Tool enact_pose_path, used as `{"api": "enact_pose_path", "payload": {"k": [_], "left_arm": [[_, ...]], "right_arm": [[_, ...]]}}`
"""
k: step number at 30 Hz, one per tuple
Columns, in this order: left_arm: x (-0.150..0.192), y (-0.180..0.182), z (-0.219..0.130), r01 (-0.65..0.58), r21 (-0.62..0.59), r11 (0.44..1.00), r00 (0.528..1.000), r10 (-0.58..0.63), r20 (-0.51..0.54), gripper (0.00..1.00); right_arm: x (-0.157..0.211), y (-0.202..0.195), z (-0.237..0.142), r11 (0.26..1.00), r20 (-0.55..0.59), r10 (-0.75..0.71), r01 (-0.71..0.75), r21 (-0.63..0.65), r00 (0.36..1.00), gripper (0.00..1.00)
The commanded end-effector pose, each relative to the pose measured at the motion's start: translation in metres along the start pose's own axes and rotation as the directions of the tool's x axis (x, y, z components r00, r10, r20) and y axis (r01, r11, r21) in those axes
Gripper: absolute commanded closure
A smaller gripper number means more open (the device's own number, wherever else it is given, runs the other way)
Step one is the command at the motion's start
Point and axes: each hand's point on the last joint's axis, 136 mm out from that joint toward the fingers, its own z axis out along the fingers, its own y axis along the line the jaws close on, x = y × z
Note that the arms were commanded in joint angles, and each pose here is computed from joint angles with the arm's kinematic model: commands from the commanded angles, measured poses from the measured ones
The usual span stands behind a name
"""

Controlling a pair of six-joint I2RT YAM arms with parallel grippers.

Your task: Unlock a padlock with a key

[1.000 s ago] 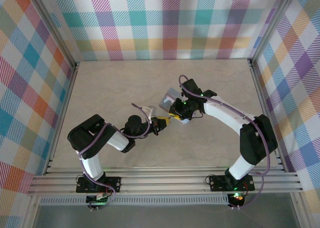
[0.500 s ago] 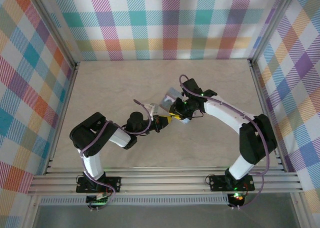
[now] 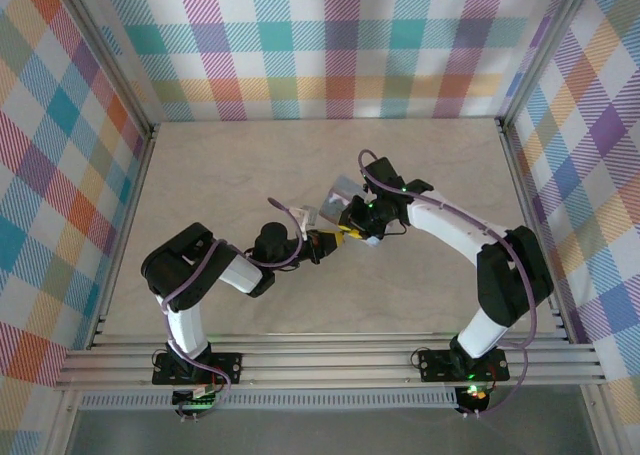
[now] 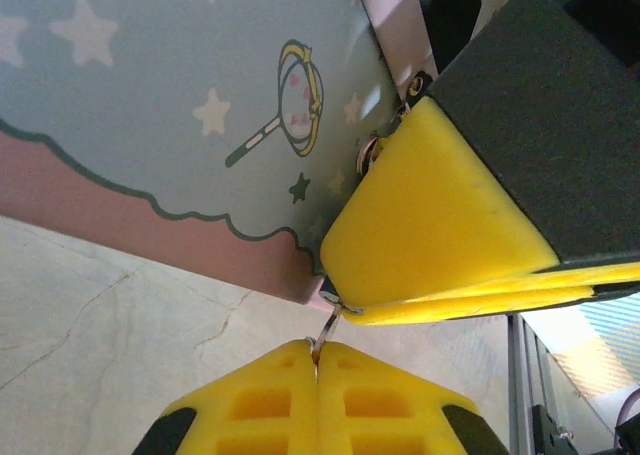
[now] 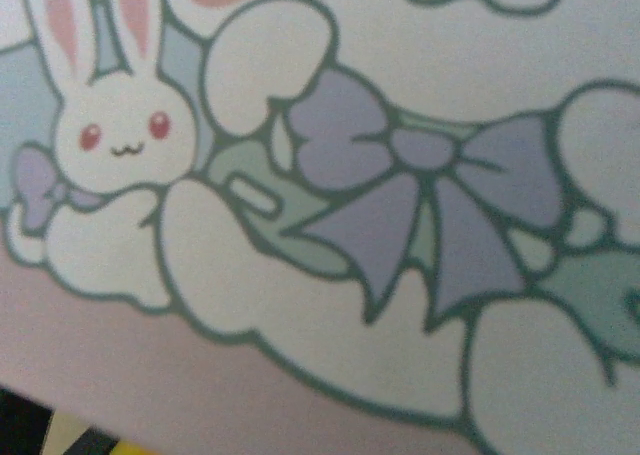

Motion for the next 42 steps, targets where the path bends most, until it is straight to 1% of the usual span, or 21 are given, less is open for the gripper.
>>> {"api": "enact_pose_path", "payload": {"k": [1, 10, 15, 17, 19, 22, 29, 36, 42], "left_arm": [[-0.009, -0.021, -0.002, -0.063, 0.078, 0.995, 0.997, 0.058, 0.059, 1.00], [0.033, -0.004, -0.004, -0.031, 0.008, 0.999, 0.999, 0.031, -0.017, 1.00], [0.051, 0.009, -0.003, -0.024, -0.051, 0.998, 0.999, 0.022, -0.038, 1.00], [0.055, 0.013, -0.004, -0.021, -0.067, 0.998, 0.999, 0.018, -0.043, 1.00], [0.060, 0.017, -0.004, -0.017, -0.078, 0.997, 0.999, 0.013, -0.052, 1.00], [0.066, 0.023, -0.004, -0.011, -0.099, 0.995, 0.998, 0.004, -0.063, 1.00], [0.077, 0.029, -0.003, 0.008, -0.123, 0.992, 0.997, -0.018, -0.080, 1.00], [0.083, 0.033, -0.004, 0.011, -0.136, 0.991, 0.996, -0.023, -0.090, 1.00], [0.085, 0.035, -0.005, 0.015, -0.148, 0.989, 0.995, -0.029, -0.092, 1.00]], "right_arm": [[0.021, -0.002, 0.009, 1.000, -0.044, -0.031, 0.031, -0.006, 0.999, 0.94], [0.030, -0.028, 0.031, 0.999, -0.017, -0.035, 0.036, 0.036, 0.999, 0.93], [0.035, -0.045, 0.044, 0.997, -0.002, -0.033, 0.033, 0.066, 0.999, 0.92], [0.037, -0.052, 0.049, 0.997, 0.003, -0.024, 0.024, 0.072, 1.000, 0.88], [0.037, -0.058, 0.051, 0.997, 0.019, -0.013, 0.012, 0.077, 1.000, 0.78], [0.035, -0.064, 0.054, 0.997, 0.040, -0.006, 0.003, 0.081, 0.999, 0.73], [0.030, -0.070, 0.060, 0.997, 0.078, 0.017, -0.023, 0.070, 0.997, 0.64], [0.025, -0.071, 0.053, 0.997, 0.137, 0.049, -0.056, 0.044, 0.989, 0.53], [0.020, -0.073, 0.044, 0.992, 0.206, 0.121, -0.122, -0.007, 0.971, 0.50]]}}
